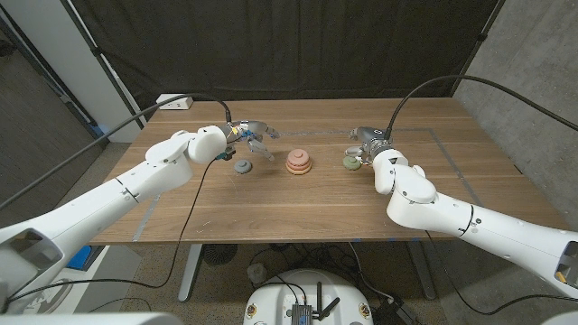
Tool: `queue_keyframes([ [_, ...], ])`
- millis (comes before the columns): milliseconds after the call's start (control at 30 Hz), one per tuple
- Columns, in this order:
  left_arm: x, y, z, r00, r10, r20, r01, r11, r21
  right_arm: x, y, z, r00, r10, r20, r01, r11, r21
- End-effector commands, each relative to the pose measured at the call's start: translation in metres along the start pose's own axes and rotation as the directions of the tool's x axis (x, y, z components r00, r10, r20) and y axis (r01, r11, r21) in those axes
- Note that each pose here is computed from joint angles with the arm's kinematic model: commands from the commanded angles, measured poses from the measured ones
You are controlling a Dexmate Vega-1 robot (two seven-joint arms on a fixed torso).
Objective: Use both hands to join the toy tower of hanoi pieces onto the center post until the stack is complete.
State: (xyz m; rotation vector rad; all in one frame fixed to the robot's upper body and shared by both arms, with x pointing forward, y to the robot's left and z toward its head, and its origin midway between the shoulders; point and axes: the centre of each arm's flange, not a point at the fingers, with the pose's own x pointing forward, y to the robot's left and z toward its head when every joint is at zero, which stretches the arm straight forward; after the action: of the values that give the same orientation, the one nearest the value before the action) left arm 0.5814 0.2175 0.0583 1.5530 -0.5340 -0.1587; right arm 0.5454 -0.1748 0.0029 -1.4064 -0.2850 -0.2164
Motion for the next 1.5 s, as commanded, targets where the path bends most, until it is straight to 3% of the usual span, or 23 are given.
queue_keyframes([
  [33, -0.021, -0.007, -0.01, 0.995, 0.073, -0.064, -0.075, 0.997, -0.033, 0.005, -0.003, -0.002, 1.0, -0.01, 0.019, 0.01, 1.0, -0.003],
  [467, -0.037, -0.017, -0.024, 0.982, 0.138, -0.13, -0.152, 0.983, -0.106, 0.005, -0.008, -0.006, 0.999, -0.03, 0.024, 0.03, 1.0, -0.001],
  [833, -0.054, -0.028, -0.03, 0.966, 0.169, -0.194, -0.195, 0.973, -0.125, 0.005, -0.004, -0.005, 0.999, -0.026, 0.041, 0.026, 1.0, 0.002],
  [1033, -0.067, -0.036, -0.032, 0.941, 0.21, -0.264, -0.243, 0.965, -0.1, 0.004, -0.002, -0.003, 0.999, -0.017, 0.048, 0.017, 1.0, 0.004],
  [1500, -0.072, -0.042, -0.035, 0.933, 0.227, -0.279, -0.273, 0.952, -0.139, 0.001, 0.001, 0.0, 0.998, -0.013, 0.055, 0.013, 1.0, 0.001],
])
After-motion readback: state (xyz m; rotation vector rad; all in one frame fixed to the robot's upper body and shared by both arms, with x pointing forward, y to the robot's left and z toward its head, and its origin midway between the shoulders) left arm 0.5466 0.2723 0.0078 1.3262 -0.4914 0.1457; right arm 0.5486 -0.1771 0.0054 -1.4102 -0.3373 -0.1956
